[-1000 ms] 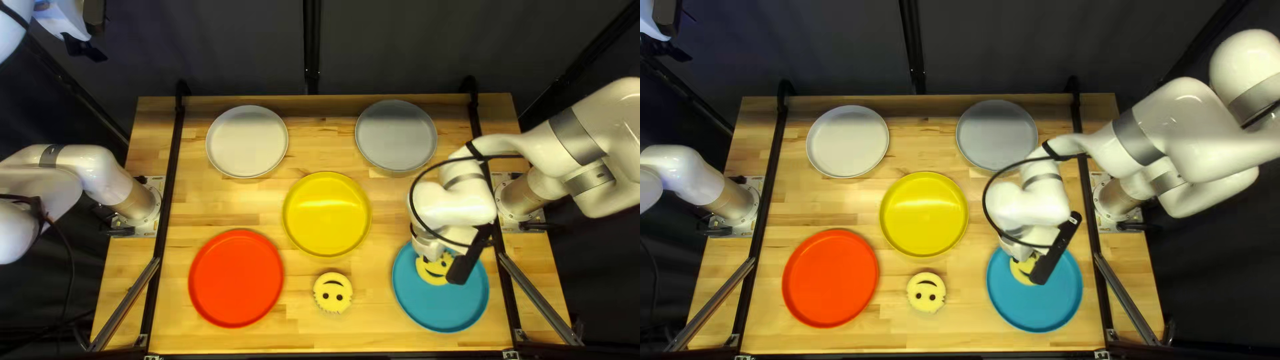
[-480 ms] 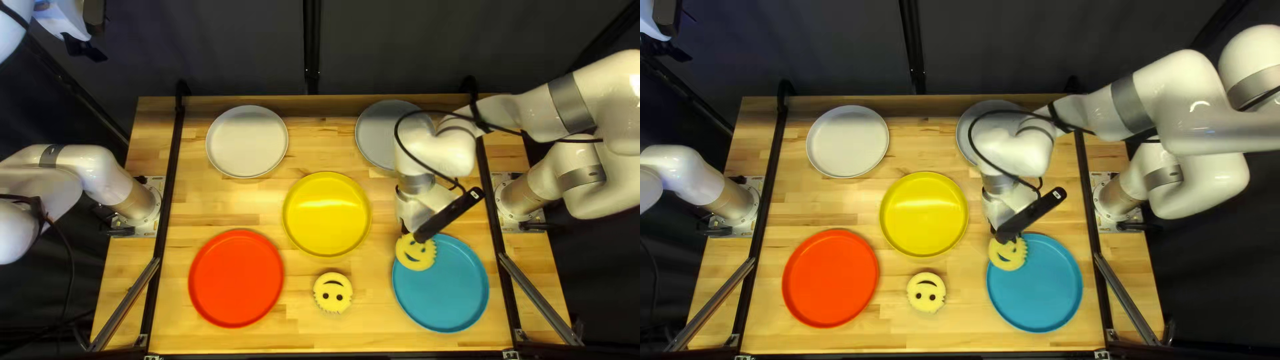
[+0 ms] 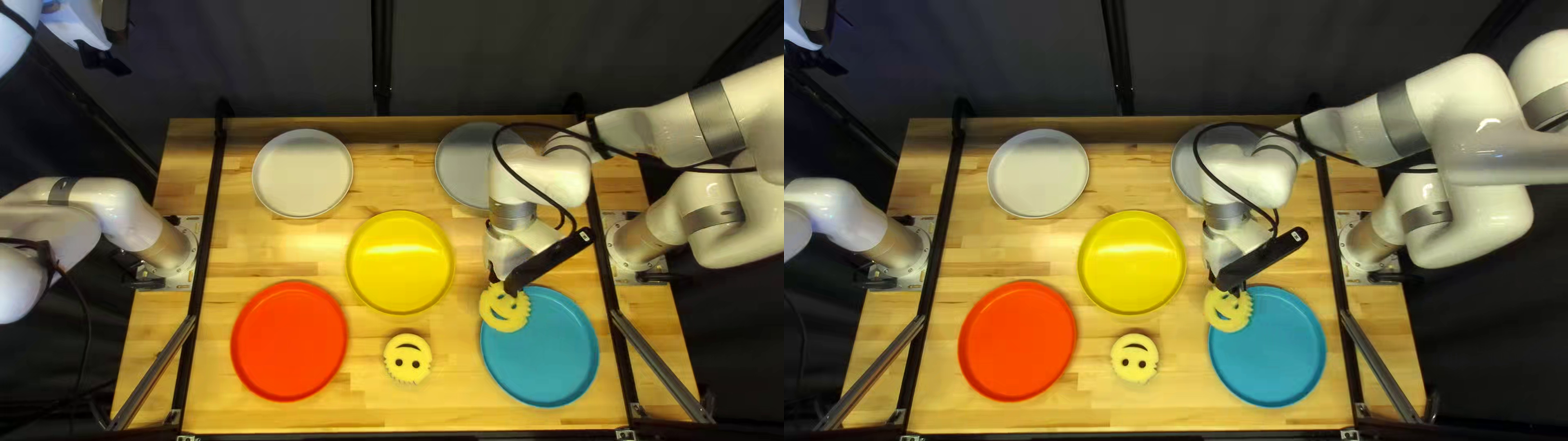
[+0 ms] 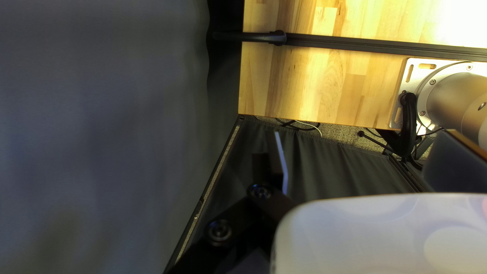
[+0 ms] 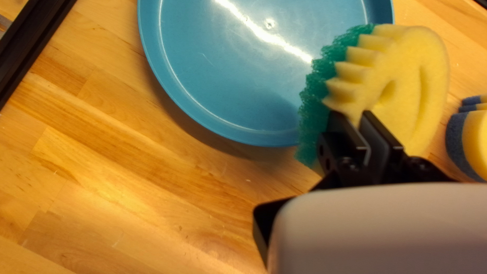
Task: Pick up sponge and scrub the plate
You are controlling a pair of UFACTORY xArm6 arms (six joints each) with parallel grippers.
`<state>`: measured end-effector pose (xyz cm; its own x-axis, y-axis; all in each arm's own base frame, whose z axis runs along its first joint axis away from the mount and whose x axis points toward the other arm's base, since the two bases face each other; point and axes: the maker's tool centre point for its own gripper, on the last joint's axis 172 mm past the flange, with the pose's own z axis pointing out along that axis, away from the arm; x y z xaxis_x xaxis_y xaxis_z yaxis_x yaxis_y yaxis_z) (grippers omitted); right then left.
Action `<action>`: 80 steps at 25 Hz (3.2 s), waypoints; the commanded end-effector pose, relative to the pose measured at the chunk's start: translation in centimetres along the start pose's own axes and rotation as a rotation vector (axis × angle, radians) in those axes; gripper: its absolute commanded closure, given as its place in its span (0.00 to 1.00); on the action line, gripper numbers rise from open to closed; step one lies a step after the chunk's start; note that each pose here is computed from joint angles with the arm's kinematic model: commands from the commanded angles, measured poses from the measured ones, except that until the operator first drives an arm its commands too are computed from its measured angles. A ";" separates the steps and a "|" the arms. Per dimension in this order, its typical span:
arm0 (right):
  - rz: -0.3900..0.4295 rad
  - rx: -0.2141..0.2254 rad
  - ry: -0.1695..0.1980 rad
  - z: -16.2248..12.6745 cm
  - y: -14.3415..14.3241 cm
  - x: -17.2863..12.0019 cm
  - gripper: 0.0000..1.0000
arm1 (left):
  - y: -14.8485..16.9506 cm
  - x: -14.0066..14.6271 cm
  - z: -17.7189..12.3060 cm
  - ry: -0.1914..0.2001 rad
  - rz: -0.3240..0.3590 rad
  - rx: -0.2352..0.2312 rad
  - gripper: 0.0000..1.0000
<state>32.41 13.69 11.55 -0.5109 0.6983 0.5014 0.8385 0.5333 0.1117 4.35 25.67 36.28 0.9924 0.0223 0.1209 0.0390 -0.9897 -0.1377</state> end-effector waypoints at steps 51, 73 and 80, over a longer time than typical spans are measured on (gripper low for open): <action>0.253 -0.103 -0.107 -1.3 7.5 -11.9 1.00 | 0.0 0.0 0.0 0.000 0.000 0.000 0.00; 0.198 -0.072 -0.128 -2.9 14.2 -16.8 1.00 | 0.0 0.0 0.0 0.000 0.000 0.000 0.00; 0.214 -0.041 -0.148 -2.7 16.1 -18.8 1.00 | 0.0 0.0 0.0 0.000 0.000 0.000 0.00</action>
<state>55.39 7.99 6.72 -0.3473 0.8505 0.3951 0.9347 0.3479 0.0726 4.35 25.67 36.28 0.9924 0.0223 0.1209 0.0390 -0.9897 -0.1377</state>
